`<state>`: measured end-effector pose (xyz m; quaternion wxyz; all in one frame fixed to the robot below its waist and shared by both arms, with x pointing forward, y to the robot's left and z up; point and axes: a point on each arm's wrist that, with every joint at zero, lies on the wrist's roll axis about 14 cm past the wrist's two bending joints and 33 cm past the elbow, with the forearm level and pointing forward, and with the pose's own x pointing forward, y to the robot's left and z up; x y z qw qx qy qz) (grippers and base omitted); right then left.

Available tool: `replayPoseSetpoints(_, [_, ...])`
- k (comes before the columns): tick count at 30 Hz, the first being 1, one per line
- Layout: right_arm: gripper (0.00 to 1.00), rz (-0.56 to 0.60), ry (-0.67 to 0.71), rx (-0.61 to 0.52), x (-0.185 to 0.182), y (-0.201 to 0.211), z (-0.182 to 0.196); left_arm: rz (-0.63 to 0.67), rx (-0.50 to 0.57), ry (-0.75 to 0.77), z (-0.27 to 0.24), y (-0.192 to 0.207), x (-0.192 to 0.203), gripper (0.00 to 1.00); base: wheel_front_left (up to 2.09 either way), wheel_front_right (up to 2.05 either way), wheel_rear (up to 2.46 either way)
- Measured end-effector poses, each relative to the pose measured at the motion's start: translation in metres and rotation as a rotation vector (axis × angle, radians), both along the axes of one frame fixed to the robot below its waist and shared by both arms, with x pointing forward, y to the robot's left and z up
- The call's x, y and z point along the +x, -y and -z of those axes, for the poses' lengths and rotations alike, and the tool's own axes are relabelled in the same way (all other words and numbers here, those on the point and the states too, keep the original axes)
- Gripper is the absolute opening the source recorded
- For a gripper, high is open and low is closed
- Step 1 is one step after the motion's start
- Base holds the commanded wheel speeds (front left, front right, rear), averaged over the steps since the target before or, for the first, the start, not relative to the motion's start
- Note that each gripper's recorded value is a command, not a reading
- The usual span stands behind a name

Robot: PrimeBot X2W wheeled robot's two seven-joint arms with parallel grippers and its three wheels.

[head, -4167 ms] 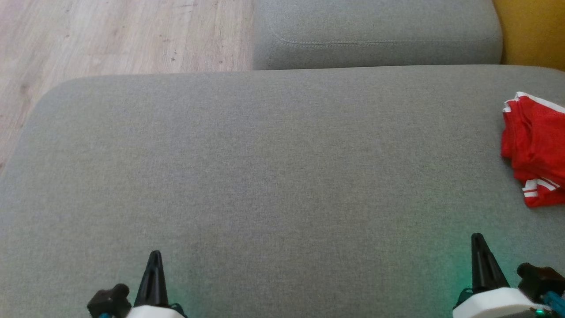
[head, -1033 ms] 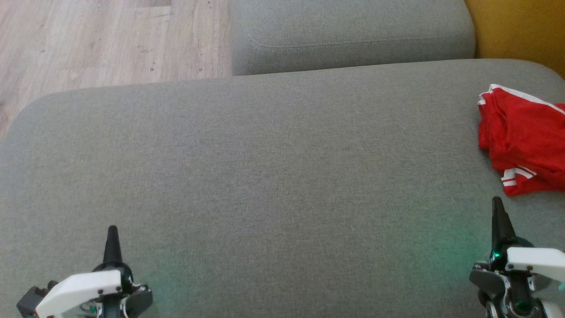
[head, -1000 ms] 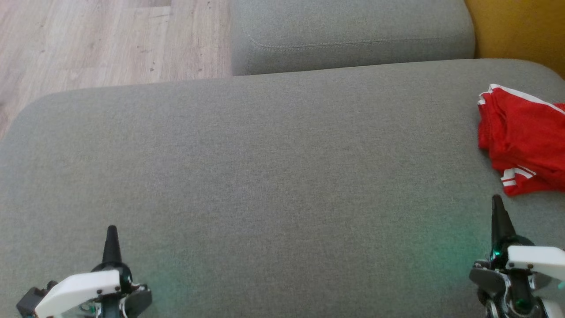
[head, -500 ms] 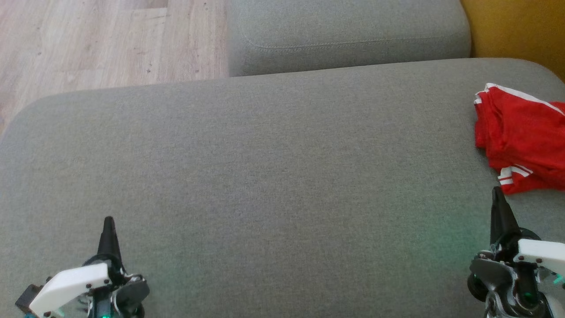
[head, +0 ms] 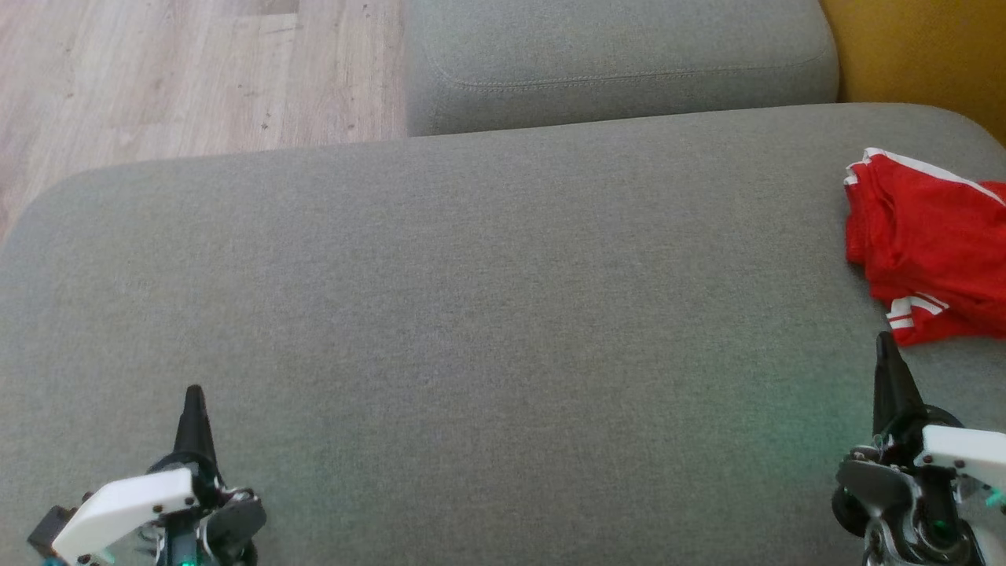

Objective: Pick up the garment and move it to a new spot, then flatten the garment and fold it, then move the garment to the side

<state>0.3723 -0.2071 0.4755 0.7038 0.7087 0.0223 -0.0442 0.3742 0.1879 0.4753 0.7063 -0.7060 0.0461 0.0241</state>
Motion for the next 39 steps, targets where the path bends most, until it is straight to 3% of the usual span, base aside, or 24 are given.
replayPoseSetpoints(39, [0.00,0.000,0.000,0.000,0.0000,0.0000,0.0000,0.000,0.000,0.000,0.0000,0.0000,0.0000,0.00,0.00,0.00,0.00])
